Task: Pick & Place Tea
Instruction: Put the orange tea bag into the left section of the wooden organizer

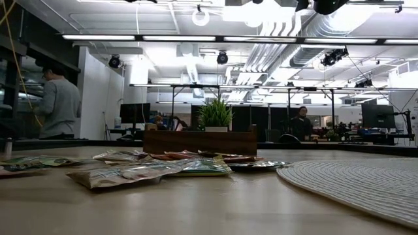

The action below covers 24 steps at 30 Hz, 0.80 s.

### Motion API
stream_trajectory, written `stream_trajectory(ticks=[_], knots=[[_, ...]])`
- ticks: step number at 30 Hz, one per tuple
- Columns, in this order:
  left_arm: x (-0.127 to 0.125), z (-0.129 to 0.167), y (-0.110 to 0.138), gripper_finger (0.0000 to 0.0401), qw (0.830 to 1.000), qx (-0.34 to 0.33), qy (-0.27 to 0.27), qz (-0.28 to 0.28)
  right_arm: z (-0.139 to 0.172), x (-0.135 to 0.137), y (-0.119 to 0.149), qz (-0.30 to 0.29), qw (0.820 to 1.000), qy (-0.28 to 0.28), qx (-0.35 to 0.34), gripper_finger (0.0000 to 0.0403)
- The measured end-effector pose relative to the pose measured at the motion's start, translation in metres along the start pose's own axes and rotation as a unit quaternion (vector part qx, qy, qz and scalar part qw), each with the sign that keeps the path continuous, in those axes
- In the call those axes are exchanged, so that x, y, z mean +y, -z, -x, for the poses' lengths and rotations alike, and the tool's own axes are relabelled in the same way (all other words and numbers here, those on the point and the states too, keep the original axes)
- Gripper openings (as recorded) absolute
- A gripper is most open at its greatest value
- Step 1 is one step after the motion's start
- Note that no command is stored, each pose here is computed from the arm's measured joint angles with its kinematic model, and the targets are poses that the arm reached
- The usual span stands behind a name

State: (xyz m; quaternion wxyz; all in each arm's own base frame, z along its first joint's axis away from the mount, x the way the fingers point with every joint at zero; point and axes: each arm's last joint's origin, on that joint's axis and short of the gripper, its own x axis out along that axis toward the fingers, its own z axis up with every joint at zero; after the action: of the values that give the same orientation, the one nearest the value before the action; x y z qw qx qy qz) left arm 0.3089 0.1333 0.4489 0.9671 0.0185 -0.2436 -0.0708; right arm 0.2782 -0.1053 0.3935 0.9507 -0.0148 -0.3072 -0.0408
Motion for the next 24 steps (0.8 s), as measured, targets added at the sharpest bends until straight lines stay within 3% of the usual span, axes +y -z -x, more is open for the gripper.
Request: stream_trajectory(ticks=[8, 15, 24], knots=[[0.000, 0.000, 0.001, 0.0001, 1.000, 0.004, -0.002, -0.002, 0.000, -0.001, 0.000, -0.004, 1.000, 0.012, -0.001, 0.0014], [0.001, 0.000, 0.003, 0.0001, 1.000, 0.017, 0.001, 0.001, 0.000, -0.001, -0.001, -0.023, 1.000, 0.012, -0.008, 0.0094], [0.013, 0.016, 0.022, 0.0000, 0.987, 0.163, -0.002, 0.003, 0.008, 0.007, -0.027, -0.028, 0.999, -0.006, 0.015, 0.0187]])
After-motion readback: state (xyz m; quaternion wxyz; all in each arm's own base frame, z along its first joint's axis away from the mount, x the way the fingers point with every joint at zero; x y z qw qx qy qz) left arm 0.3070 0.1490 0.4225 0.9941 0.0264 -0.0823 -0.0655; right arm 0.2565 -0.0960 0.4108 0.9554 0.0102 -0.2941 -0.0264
